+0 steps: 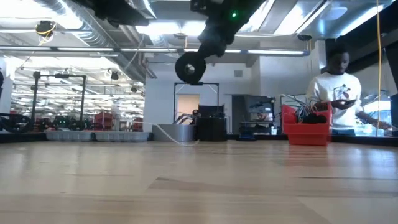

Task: Coil cords
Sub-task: Coil the white wire onto the black spool

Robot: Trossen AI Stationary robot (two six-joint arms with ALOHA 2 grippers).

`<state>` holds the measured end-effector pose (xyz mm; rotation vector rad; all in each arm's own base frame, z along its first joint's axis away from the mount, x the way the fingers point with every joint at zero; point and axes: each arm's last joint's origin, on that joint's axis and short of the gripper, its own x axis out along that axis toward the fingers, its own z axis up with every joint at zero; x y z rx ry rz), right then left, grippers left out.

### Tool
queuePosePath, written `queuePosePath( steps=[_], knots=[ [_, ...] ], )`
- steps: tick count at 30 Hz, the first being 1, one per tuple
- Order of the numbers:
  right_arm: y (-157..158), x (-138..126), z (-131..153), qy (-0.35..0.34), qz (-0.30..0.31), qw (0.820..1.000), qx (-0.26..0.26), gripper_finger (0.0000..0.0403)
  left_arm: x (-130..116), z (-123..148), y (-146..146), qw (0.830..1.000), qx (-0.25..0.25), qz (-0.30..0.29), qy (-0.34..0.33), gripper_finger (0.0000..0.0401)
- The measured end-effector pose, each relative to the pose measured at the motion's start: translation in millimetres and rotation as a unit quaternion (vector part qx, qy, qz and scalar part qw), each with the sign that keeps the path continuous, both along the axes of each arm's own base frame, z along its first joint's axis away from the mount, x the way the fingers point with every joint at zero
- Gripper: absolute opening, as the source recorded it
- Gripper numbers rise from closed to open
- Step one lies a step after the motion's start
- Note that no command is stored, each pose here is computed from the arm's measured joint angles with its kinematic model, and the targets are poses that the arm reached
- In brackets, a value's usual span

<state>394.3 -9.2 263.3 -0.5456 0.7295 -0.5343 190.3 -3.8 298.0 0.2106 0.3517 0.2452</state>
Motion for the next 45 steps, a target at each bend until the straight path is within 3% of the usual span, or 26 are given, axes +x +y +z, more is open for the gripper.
queuePosePath(
  steps=[7, 13, 18, 23, 36, 45],
  knots=[
    [-12, 20, -1, -0.102, 0.003, 0.995, 0.011, 0.0005, 25, -8, -4, 1.000, 0.009, -0.012, -0.009, 0.0001],
    [-9, 28, 16, -0.200, 0.050, 0.978, 0.032, 0.0005, 48, -16, -5, 0.999, 0.026, -0.018, -0.026, 0.0001],
    [-8, 30, 28, -0.256, 0.072, 0.963, 0.036, 0.0005, 60, -29, -3, 0.999, 0.045, -0.009, 0.002, 0.0001],
    [-8, 18, 50, -0.285, 0.080, 0.955, 0.035, 0.0005, 67, -37, 6, 0.998, 0.061, 0.007, 0.022, 0.0001],
    [18, -21, 110, -0.342, 0.133, 0.930, 0.030, 0.0005, 77, -50, 24, 0.997, 0.046, 0.034, 0.045, 0.0001],
    [27, -39, 129, -0.349, 0.146, 0.925, 0.026, 0.0005, 77, -53, 25, 0.997, 0.049, 0.037, 0.054, 0.0001]
  ],
)
